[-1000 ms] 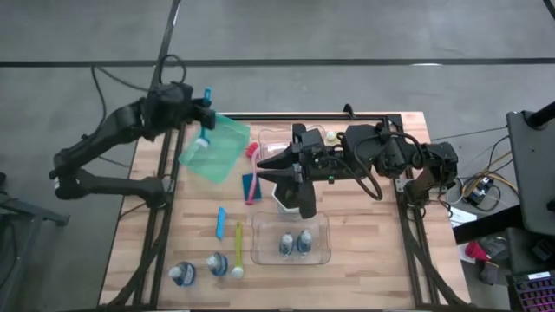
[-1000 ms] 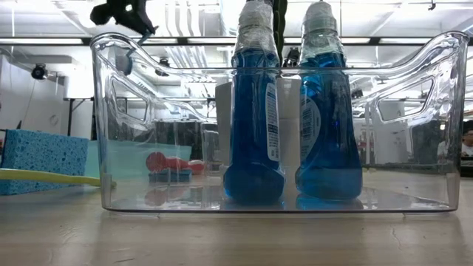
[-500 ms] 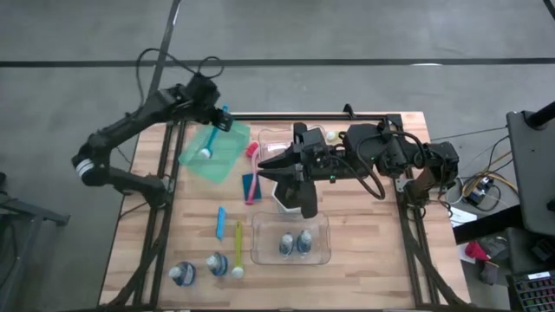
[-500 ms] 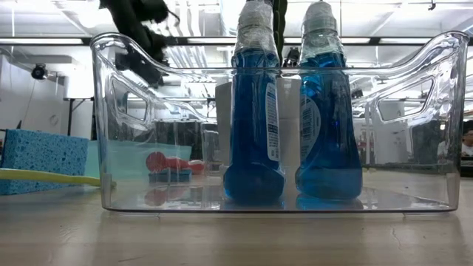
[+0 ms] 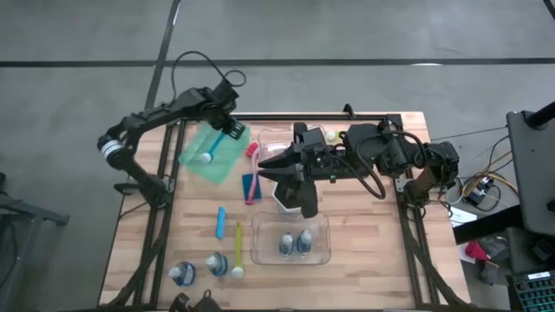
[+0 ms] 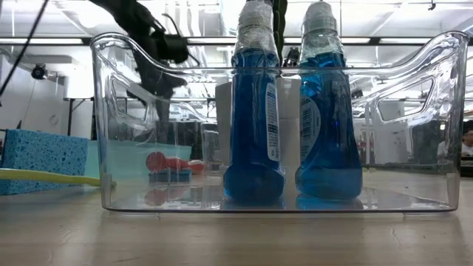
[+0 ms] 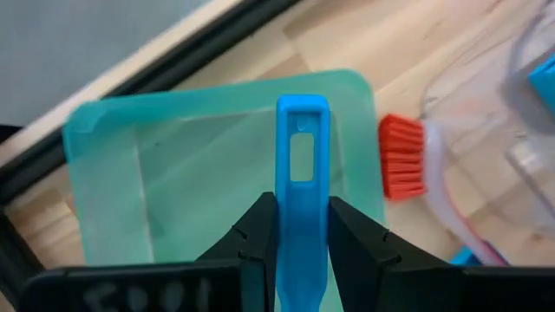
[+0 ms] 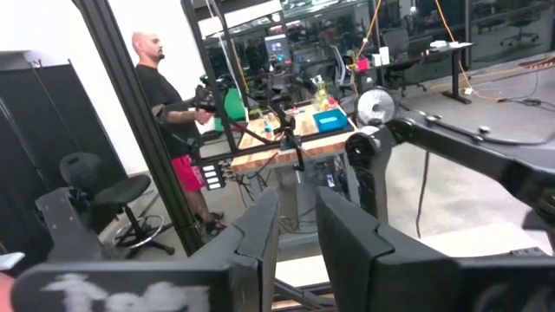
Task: Pick & Place Kitchen Sink Supplies
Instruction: Put the blue dishwashing brush into the light blue bin
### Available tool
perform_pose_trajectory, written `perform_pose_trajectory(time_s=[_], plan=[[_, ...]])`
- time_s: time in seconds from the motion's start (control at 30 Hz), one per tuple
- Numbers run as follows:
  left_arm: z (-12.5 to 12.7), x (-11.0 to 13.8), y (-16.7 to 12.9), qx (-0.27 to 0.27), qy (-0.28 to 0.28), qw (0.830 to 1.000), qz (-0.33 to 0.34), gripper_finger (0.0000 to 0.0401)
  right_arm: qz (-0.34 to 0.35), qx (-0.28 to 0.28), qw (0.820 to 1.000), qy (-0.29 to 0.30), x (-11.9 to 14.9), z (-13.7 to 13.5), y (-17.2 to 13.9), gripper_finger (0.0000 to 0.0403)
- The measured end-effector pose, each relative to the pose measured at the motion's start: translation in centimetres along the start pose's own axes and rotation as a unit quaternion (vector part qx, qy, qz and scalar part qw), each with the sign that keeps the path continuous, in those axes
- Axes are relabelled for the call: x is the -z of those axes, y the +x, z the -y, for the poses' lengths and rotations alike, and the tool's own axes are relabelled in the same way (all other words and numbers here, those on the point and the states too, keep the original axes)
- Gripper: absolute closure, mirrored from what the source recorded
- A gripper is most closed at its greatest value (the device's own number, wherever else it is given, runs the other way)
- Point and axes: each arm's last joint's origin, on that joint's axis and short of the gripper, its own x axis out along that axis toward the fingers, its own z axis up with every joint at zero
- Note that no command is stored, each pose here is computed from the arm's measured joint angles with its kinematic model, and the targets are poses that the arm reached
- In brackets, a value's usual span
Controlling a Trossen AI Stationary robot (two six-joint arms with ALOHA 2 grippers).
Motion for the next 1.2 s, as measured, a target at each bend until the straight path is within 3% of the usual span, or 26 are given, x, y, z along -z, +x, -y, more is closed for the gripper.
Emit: perform_pose_trajectory(time_s=[0.67, 1.2], plan=[[-1.0, 0.0, 8.2, -0.038, -0.033, 0.988, -0.143, 0.0325, 0.0, 0.001, 1.0, -0.007, 0.0, 0.0, 0.0, 0.0337], [-1.3, 0.3, 9.9, -0.042, -0.043, 0.983, -0.174, 0.0322, -0.003, 0.002, 1.0, -0.008, 0.1, 0.0, 0.0, 0.035]])
